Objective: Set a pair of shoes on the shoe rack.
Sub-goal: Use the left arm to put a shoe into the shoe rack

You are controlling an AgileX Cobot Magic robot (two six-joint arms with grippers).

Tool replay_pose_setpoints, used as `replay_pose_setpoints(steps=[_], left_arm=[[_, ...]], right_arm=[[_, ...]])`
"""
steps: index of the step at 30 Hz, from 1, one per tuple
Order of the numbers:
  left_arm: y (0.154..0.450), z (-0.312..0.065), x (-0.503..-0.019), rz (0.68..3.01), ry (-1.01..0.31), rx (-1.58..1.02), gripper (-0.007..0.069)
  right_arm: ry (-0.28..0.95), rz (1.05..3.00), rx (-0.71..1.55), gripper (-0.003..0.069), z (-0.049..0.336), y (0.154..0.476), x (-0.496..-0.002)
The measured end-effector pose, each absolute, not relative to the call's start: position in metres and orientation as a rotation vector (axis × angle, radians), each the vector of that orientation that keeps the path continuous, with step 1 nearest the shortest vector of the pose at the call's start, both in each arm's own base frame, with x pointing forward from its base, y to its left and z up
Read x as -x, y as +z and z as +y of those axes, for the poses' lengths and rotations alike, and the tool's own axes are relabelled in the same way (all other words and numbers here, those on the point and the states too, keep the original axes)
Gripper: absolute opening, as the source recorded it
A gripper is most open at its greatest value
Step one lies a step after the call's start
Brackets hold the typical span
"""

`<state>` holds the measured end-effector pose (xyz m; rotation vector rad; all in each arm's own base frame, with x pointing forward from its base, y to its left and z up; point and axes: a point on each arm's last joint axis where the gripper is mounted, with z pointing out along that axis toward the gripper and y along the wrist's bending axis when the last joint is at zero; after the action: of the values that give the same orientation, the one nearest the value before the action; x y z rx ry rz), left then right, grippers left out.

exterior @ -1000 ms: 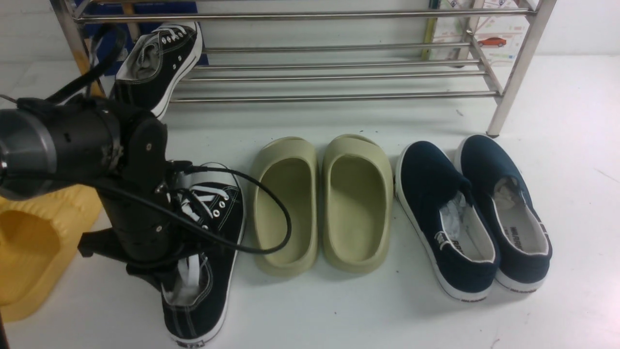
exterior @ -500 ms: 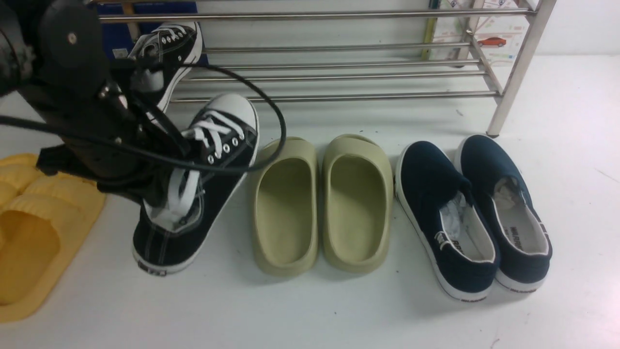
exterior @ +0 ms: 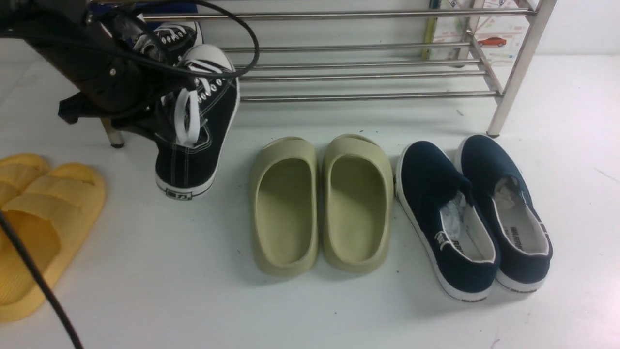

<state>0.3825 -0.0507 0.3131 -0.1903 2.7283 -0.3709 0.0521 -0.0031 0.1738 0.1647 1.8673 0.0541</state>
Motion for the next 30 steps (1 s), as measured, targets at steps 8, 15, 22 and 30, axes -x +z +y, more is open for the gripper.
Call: replay_pose_setpoints(steps=[8, 15, 22, 30], left_arm=[[0.314, -0.056, -0.428, 2.679, -0.396, 0.149, -0.0013], [0.302, -0.056, -0.461, 2.662, -0.360, 0.152, -0.0013], [0.284, -0.053, -0.480, 2.662, -0.277, 0.139, -0.0013], [0.289, -0.053, -0.493, 2.545, -0.282, 0.165, -0.0013]], right_arm=[[0.054, 1.867, -0.165, 0.0239, -0.003, 0.174, -0.052], [0.054, 1.867, -0.165, 0.0239, -0.003, 0.174, -0.052], [0.054, 1.867, -0.165, 0.0239, -0.003, 0.174, -0.052], [0.054, 1.867, -0.165, 0.0239, -0.003, 0.174, -0.052]])
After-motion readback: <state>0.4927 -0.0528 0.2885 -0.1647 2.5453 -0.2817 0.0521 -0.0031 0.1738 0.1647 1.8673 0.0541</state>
